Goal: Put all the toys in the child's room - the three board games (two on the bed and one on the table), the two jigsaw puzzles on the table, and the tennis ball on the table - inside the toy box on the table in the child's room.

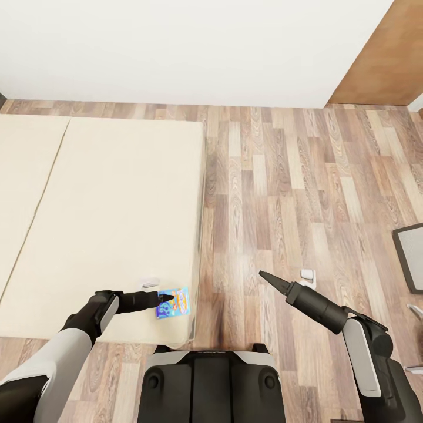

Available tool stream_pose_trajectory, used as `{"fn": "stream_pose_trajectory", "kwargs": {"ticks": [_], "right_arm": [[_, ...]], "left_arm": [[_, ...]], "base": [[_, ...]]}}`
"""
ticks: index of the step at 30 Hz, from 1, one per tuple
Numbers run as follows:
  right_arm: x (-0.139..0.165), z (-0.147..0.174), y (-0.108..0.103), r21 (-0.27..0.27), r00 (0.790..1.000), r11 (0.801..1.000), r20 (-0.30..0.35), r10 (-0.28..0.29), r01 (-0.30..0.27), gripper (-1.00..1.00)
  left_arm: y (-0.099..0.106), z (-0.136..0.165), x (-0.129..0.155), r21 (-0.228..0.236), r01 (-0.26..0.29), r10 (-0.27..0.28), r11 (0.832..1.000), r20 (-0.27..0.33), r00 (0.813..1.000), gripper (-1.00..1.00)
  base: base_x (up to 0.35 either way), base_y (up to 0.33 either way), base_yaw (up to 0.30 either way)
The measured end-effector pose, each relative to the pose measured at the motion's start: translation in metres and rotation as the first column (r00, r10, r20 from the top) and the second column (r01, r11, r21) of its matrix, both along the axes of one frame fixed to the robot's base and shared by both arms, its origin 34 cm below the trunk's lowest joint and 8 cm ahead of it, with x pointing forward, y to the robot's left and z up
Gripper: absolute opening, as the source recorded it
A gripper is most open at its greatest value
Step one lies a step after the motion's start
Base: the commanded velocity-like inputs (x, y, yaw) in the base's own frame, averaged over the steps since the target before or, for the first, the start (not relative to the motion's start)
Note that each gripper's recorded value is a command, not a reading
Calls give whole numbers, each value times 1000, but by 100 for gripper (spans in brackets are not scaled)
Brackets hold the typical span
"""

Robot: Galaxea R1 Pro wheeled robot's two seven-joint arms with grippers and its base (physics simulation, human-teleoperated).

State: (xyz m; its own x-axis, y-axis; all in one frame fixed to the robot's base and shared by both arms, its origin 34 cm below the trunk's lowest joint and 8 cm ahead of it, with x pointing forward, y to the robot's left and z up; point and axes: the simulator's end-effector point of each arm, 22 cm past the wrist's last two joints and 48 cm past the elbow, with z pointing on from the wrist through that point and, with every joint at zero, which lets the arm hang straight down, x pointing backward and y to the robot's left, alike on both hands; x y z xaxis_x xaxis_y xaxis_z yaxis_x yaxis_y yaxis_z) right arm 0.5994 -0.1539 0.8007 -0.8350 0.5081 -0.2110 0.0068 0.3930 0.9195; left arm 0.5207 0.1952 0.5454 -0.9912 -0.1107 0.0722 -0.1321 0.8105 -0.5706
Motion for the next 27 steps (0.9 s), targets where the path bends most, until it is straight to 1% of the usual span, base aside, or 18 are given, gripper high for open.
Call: {"fn": "stream_pose_trajectory", "kwargs": {"ticks": [16,27], "right_arm": [[0,-1,0,-5,1000,1000,0,2,-2,100],[0,-1,0,-5,1000,1000,0,2,-2,100]], "left_arm": [[0,0,0,0,0,0,1000,0,1000,100],[0,0,0,0,1,-1,1000,0,1000,100]], "base": [[0,-1,0],[0,-66,0]]}}
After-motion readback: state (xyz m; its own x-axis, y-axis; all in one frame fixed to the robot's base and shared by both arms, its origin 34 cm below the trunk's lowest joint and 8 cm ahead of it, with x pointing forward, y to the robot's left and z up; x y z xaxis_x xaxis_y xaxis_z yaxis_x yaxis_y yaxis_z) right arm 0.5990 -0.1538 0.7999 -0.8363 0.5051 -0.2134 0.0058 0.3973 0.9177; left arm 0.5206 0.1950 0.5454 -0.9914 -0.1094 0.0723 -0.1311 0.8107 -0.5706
